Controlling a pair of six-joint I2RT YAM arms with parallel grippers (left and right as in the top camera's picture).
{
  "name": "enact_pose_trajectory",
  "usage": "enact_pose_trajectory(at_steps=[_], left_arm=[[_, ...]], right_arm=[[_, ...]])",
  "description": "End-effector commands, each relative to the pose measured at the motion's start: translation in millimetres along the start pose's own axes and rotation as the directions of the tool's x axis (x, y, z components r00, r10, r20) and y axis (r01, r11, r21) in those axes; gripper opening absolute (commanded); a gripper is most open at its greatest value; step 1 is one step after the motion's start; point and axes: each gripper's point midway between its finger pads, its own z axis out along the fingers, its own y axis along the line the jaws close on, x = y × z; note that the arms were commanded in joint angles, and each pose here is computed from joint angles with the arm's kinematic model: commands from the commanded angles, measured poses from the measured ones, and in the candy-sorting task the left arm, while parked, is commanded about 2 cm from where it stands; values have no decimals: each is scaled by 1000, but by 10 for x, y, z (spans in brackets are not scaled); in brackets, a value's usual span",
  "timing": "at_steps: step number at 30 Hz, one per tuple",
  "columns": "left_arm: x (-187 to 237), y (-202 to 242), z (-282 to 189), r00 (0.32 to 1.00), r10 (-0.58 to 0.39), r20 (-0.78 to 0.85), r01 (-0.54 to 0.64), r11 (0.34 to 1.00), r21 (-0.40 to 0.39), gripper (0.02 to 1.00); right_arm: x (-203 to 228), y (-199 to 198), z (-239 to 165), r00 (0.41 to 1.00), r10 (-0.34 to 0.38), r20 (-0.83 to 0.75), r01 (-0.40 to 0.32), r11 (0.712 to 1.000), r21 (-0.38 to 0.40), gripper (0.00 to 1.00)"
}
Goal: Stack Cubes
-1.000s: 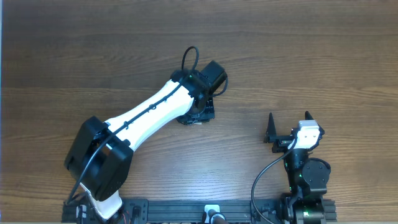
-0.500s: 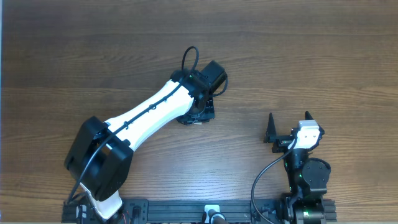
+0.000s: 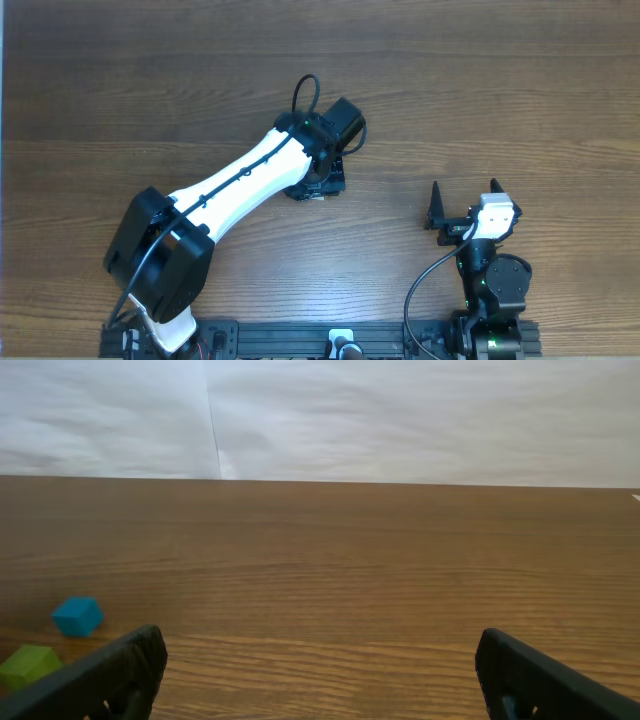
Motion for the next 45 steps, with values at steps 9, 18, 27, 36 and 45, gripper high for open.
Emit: enact_pose_trajectory(at_steps=[9,18,27,36,45], left_arm=[[-65,-35,-10,1000,2,10,-2,1000,17,494],[-147,20,-81,996,-53,66,53,999,-4,998],[-558,138,-750,944,-165,286,135,983,120,993],[-922,549,-2081,742,-283,607,110,946,305,998],[-744,1262,-2915,568,-366,737,98,919,381,956]], right_arm=[[10,36,0,1000,1,5,-1,1000,-18,993],[10,36,0,1000,1,5,-1,1000,-18,993],[10,36,0,1000,1,5,-1,1000,-18,991],[10,36,0,1000,1,5,-1,1000,-18,993],[10,36,0,1000,1,5,-1,1000,-18,993]])
